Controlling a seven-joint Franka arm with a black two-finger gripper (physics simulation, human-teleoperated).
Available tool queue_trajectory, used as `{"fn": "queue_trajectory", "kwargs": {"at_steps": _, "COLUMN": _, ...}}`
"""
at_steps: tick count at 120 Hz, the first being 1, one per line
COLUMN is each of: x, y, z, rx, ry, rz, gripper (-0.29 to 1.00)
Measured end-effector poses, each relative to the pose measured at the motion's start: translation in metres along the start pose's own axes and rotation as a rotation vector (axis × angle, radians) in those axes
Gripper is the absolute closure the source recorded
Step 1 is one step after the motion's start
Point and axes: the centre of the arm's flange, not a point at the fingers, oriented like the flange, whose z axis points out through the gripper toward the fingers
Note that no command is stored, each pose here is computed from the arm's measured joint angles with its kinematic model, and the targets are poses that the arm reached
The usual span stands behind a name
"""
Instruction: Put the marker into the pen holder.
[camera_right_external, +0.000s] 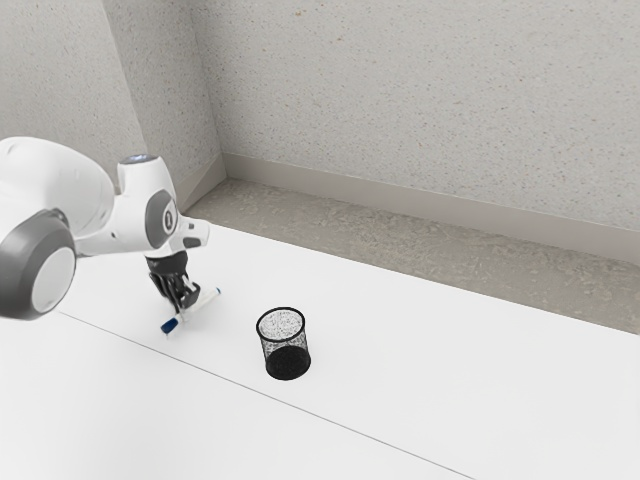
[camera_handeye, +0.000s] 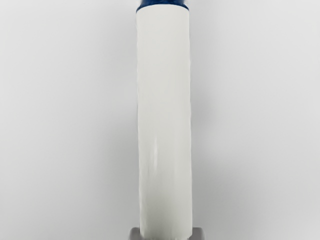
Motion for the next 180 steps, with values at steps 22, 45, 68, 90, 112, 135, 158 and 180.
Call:
{"fn": "queue_trajectory", "kwargs": {"at_steps": 22, "x": 0.006, "y": 0.004, "z": -0.032, "rx": 0.019, "ry": 0.032, "rz": 0.035, "gripper": 0.79}}
{"fn": "queue_trajectory", "kwargs": {"at_steps": 45, "x": 0.056, "y": 0.052, "z": -0.094, "rx": 0.075, "ry": 0.053, "rz": 0.189, "gripper": 0.79}}
{"fn": "queue_trajectory", "kwargs": {"at_steps": 68, "x": 0.101, "y": 0.13, "z": -0.145, "rx": 0.153, "ry": -0.079, "rz": 0.346, "gripper": 0.79}}
{"fn": "queue_trajectory", "kwargs": {"at_steps": 90, "x": 0.099, "y": 0.189, "z": -0.158, "rx": 0.213, "ry": -0.358, "rz": 0.372, "gripper": 0.79}}
{"fn": "queue_trajectory", "kwargs": {"at_steps": 112, "x": 0.074, "y": 0.212, "z": -0.154, "rx": 0.2, "ry": -0.603, "rz": 0.309, "gripper": 0.79}}
{"fn": "queue_trajectory", "kwargs": {"at_steps": 135, "x": 0.052, "y": 0.25, "z": -0.158, "rx": 0.183, "ry": -0.734, "rz": 0.309, "gripper": 0.78}}
{"fn": "queue_trajectory", "kwargs": {"at_steps": 158, "x": 0.041, "y": 0.279, "z": -0.156, "rx": 0.172, "ry": -0.796, "rz": 0.325, "gripper": 0.77}}
{"fn": "queue_trajectory", "kwargs": {"at_steps": 180, "x": 0.039, "y": 0.299, "z": -0.15, "rx": 0.176, "ry": -0.823, "rz": 0.339, "gripper": 0.77}}
